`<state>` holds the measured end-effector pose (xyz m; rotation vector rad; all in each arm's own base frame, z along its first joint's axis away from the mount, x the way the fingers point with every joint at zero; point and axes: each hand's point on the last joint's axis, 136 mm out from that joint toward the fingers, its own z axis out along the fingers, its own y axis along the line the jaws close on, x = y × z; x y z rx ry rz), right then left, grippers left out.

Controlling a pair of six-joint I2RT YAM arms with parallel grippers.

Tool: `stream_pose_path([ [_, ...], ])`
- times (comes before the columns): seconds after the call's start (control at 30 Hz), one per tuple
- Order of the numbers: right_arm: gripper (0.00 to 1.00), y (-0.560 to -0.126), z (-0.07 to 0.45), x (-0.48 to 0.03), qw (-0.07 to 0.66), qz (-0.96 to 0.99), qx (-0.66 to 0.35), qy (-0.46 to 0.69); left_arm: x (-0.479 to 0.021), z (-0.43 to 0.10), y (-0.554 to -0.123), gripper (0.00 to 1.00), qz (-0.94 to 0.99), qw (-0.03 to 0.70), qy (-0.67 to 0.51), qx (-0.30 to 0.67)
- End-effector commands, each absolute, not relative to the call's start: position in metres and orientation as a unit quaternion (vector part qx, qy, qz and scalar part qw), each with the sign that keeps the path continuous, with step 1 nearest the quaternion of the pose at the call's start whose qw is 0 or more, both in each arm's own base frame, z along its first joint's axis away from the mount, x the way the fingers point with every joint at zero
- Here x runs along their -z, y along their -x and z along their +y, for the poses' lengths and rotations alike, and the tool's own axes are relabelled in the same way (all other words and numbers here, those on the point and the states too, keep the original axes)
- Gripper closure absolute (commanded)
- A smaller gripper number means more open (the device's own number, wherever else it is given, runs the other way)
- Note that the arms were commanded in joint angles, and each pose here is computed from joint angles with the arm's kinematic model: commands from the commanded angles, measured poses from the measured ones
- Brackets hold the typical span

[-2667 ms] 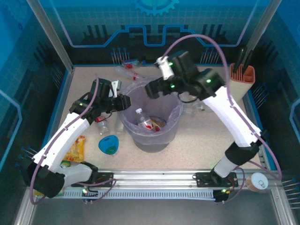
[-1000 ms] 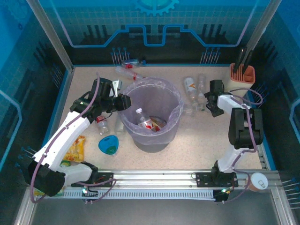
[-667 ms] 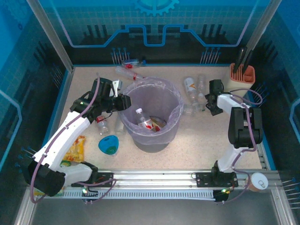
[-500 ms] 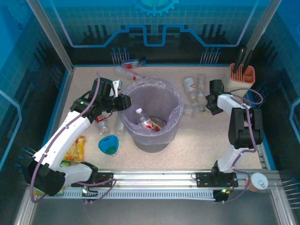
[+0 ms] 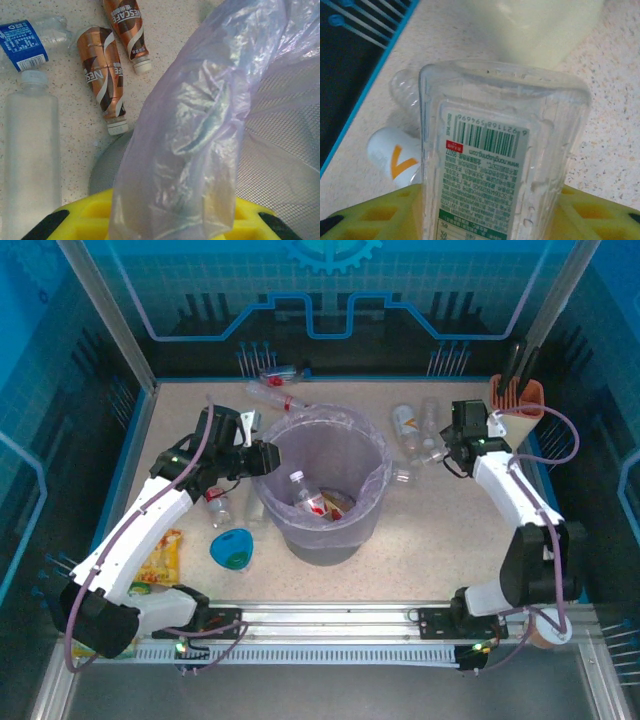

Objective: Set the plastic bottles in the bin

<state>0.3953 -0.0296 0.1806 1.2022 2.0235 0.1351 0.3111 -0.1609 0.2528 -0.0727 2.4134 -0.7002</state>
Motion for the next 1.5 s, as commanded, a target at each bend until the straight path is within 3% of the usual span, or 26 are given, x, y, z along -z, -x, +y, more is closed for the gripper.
stream_pose_path([
  [0.0,0.47,-0.392,-0.025,-0.242,0.44,0.798,-0.05,-0.409,-0.232,-0.158,-0.308,0.72,0.928,0.284,0.02,0.239],
  [0.13,0.5,-0.391,-0.008,-0.302,0.475,0.812,-0.071,-0.332,-0.233,-0.157,-0.308,0.72,0.928,0.286,0.019,0.238],
  [0.4,0.54,-0.372,0.088,-0.407,0.513,0.826,-0.187,-0.137,-0.233,-0.157,-0.311,0.72,0.928,0.288,0.021,0.236],
  [0.63,0.57,-0.35,0.185,-0.438,0.492,0.839,-0.235,0.005,-0.237,-0.159,-0.314,0.72,0.927,0.291,0.018,0.236],
  [0.8,0.59,-0.322,0.256,-0.426,0.437,0.857,-0.244,0.125,-0.239,-0.159,-0.314,0.72,0.926,0.292,0.017,0.236],
  [1.0,0.6,-0.294,0.304,-0.377,0.344,0.889,-0.231,0.196,-0.239,-0.157,-0.314,0.72,0.927,0.295,0.018,0.233],
  [1.47,0.61,-0.245,0.329,-0.264,0.187,0.938,-0.17,0.236,-0.239,-0.156,-0.313,0.72,0.927,0.296,0.018,0.23],
])
